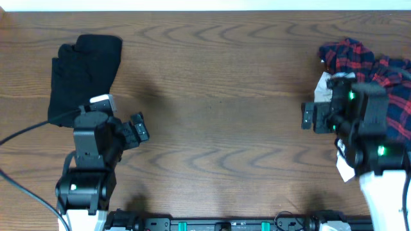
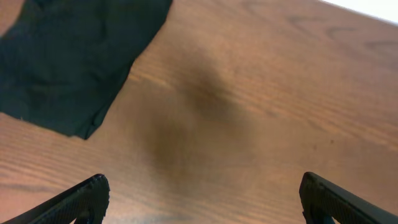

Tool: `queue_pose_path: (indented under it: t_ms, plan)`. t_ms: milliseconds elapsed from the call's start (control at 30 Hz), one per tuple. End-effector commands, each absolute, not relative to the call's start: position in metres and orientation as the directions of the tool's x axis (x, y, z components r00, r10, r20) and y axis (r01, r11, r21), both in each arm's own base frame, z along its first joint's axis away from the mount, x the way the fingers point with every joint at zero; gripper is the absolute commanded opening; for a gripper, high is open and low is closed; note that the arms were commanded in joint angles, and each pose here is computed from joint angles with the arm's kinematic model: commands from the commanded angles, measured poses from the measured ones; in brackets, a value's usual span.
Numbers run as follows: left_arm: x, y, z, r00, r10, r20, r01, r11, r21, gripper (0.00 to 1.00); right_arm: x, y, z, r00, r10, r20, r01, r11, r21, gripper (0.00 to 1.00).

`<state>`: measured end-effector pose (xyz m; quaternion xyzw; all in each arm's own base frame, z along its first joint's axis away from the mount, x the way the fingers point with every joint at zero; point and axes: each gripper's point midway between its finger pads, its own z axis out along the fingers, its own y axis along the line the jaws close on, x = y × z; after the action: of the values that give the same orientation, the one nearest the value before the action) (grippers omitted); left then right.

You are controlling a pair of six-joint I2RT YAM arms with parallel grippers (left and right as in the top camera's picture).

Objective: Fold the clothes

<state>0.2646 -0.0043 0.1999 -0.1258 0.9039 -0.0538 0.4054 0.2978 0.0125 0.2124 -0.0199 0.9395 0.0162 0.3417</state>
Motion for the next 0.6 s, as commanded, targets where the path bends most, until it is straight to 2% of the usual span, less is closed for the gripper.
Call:
queue_pose_path:
  t_ms: [0, 67, 167, 400, 567]
  plan:
    - [0.267, -0.005, 0.206, -0.642, -0.270, -0.718, -0.185, 0.963, -0.197, 0.98, 0.309, 0.023, 0.229, -0.799, -0.008, -0.601, -0.072, 0.994, 0.083, 0.99]
    - [0.267, -0.005, 0.206, -0.642, -0.270, -0.718, -0.184, 0.963, -0.198, 0.98, 0.310, 0.024, 0.234, -0.818, -0.009, -0.575, -0.074, 0.993, 0.090, 0.99]
    - [0.267, -0.005, 0.207, -0.640, -0.270, -0.719, -0.184, 0.963, -0.198, 0.98, 0.317, 0.019, 0.243, -0.803, 0.000, -0.596, -0.052, 0.996, 0.070, 0.99]
    - [0.267, -0.005, 0.207, -0.640, -0.271, -0.719, -0.184, 0.963, -0.198, 0.98, 0.338, -0.044, 0.250, -0.734, 0.213, -0.645, 0.282, 0.959, -0.004, 0.99]
    - [0.267, -0.005, 0.207, -0.640, -0.270, -0.720, -0.184, 0.963, -0.198, 0.98, 0.360, -0.092, 0.242, -0.718, 0.346, -0.604, 0.424, 0.905, 0.015, 0.99]
